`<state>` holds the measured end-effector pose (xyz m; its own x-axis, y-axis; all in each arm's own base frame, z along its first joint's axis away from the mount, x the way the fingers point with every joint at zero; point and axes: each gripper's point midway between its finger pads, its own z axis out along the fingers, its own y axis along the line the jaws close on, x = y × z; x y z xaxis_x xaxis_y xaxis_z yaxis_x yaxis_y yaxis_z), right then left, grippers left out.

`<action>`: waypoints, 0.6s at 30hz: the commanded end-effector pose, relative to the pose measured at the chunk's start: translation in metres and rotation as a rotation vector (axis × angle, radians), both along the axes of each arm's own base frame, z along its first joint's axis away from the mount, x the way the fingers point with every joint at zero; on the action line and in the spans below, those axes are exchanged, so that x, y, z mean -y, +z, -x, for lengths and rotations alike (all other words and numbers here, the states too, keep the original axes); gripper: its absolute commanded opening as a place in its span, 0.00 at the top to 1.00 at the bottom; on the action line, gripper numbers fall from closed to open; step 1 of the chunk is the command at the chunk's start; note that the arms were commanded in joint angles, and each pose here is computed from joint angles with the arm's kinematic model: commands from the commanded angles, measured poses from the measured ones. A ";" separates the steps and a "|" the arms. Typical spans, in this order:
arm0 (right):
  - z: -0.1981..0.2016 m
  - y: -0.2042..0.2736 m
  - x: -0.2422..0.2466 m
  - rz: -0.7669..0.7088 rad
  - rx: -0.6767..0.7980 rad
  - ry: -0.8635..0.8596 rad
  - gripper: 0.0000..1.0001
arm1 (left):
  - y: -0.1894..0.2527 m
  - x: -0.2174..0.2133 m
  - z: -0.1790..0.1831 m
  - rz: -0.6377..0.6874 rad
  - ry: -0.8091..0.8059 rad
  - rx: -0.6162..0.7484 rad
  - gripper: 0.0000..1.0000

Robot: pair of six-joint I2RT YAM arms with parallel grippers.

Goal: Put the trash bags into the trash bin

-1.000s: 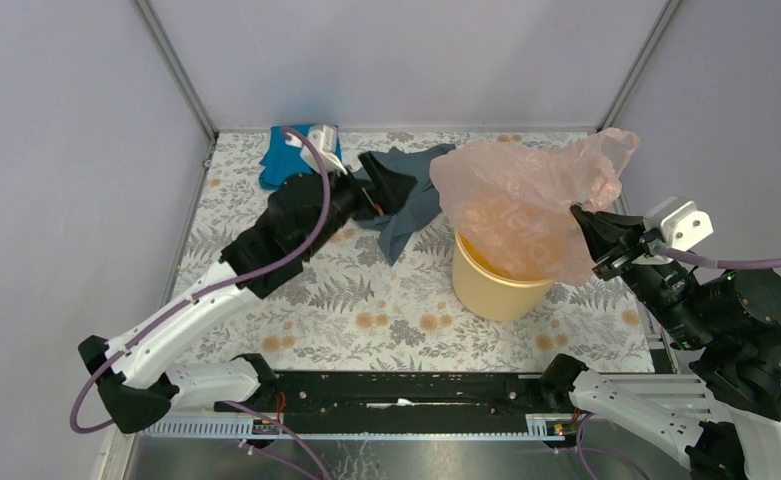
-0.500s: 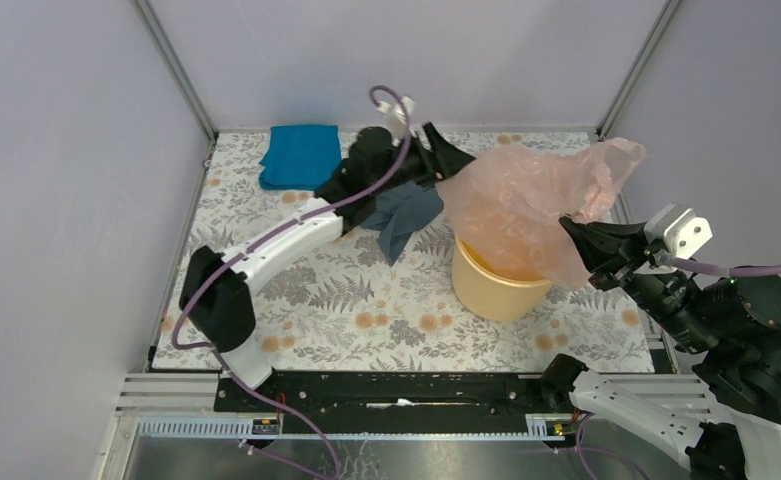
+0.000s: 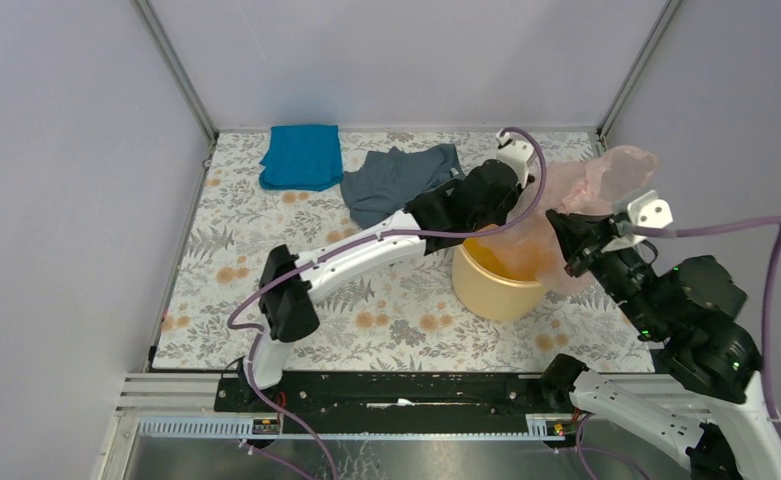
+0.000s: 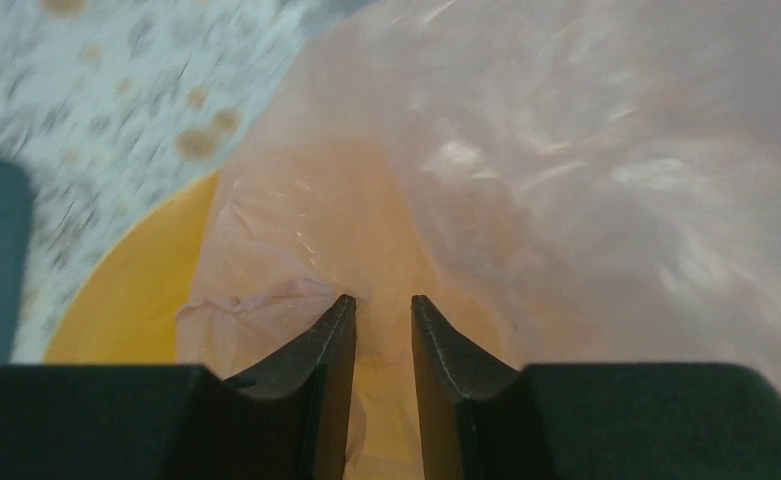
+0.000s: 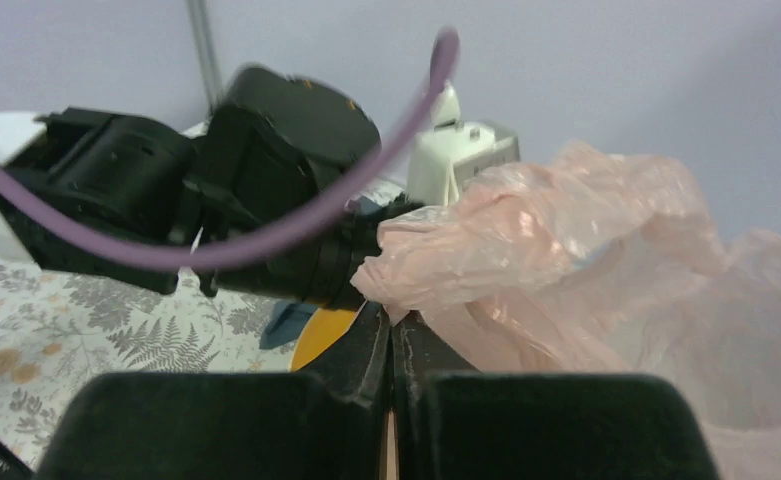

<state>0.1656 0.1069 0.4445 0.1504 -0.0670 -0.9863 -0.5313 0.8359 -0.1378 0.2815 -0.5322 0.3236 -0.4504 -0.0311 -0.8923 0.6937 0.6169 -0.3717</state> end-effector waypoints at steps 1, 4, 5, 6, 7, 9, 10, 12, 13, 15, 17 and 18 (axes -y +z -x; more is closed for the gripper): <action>-0.024 0.002 0.020 -0.172 -0.047 -0.209 1.00 | -0.059 -0.031 -0.017 -0.245 0.099 -0.031 0.69; -0.023 0.007 0.028 -0.217 -0.038 -0.238 1.00 | -0.041 -0.037 -0.015 -0.204 0.100 -0.013 0.67; -0.022 0.011 0.032 -0.229 -0.030 -0.246 1.00 | -0.031 -0.040 -0.014 -0.183 0.101 -0.006 0.67; -0.020 0.014 0.034 -0.237 -0.021 -0.246 1.00 | -0.020 -0.044 -0.013 -0.155 0.103 -0.004 0.66; -0.018 0.017 0.033 -0.237 -0.009 -0.232 1.00 | -0.007 -0.047 -0.011 -0.117 0.099 -0.001 0.63; -0.012 0.021 0.025 -0.213 0.017 -0.165 1.00 | 0.019 -0.051 -0.003 -0.025 0.063 0.006 0.54; -0.008 0.022 0.018 -0.192 0.026 -0.119 1.00 | 0.031 -0.055 0.001 0.014 0.052 0.010 0.50; 0.001 0.020 0.003 -0.131 0.041 -0.010 1.00 | 0.054 -0.065 0.009 0.078 0.031 0.023 0.43; 0.006 0.016 -0.006 -0.100 0.037 0.047 1.00 | 0.061 -0.070 0.012 0.097 0.019 0.026 0.40; 0.015 0.006 -0.022 -0.058 0.007 0.143 1.00 | 0.068 -0.082 0.011 0.120 0.001 0.030 0.31; 0.024 -0.003 -0.037 -0.030 -0.027 0.237 1.00 | 0.067 -0.100 0.000 0.140 0.002 0.009 0.25; 0.029 -0.008 -0.044 -0.016 -0.042 0.286 1.00 | 0.067 -0.109 -0.008 0.161 -0.001 -0.015 0.23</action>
